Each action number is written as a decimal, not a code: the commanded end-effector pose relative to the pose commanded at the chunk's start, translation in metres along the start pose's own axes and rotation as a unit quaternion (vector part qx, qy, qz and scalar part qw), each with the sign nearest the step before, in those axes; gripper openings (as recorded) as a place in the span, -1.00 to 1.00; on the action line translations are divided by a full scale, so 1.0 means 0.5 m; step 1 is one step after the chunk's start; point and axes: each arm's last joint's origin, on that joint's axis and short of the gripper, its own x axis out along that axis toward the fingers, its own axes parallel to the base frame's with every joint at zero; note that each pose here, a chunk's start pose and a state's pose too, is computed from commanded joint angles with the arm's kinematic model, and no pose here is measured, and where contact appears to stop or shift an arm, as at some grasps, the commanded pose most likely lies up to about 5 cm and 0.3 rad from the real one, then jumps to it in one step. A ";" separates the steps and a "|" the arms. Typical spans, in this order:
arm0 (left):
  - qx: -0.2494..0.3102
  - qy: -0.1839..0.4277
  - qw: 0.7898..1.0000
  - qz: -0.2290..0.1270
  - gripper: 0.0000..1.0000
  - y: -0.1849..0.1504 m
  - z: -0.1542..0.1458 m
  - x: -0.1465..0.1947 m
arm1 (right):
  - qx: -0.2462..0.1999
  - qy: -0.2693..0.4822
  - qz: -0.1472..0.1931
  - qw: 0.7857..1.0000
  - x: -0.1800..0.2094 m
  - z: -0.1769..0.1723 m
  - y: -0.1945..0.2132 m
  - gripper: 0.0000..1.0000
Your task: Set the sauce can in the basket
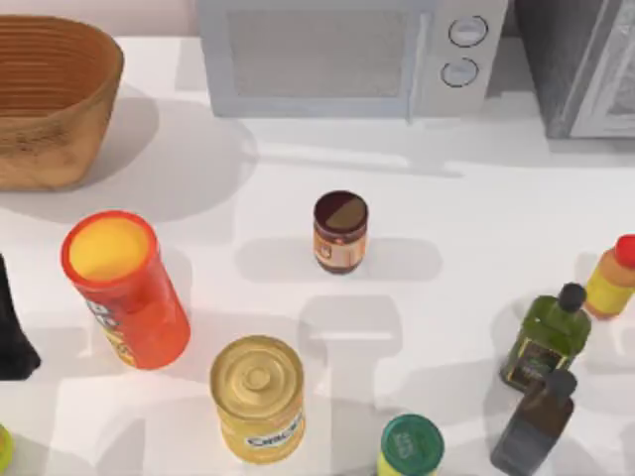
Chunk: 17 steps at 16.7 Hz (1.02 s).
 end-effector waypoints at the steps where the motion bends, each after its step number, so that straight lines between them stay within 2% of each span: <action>1: 0.000 0.000 1.000 0.000 1.00 0.000 0.000 0.000 | 0.000 0.000 0.000 1.000 0.000 0.000 0.000 1.00; 3: 0.003 0.001 1.000 -0.005 1.00 -0.001 0.004 0.000 | 0.000 0.000 0.000 1.000 0.000 0.000 0.000 1.00; 6: 0.032 0.011 0.998 -0.051 1.00 -0.009 0.043 0.003 | 0.000 0.000 0.000 1.000 0.000 0.000 0.000 1.00; 9: 0.076 0.027 0.988 -0.132 1.00 -0.023 0.110 0.023 | 0.000 0.000 0.000 1.000 0.000 0.000 0.000 1.00; 12: 0.122 0.043 0.966 -0.225 1.00 -0.041 0.186 0.074 | 0.000 0.000 0.000 1.000 0.000 0.000 0.000 1.00; 15: 0.160 0.065 0.934 -0.314 1.00 -0.064 0.240 0.166 | 0.000 0.000 0.000 1.000 0.000 0.000 0.000 1.00; 17: 0.176 0.089 0.910 -0.365 1.00 -0.081 0.246 0.247 | 0.000 0.000 0.000 1.000 0.000 0.000 0.000 1.00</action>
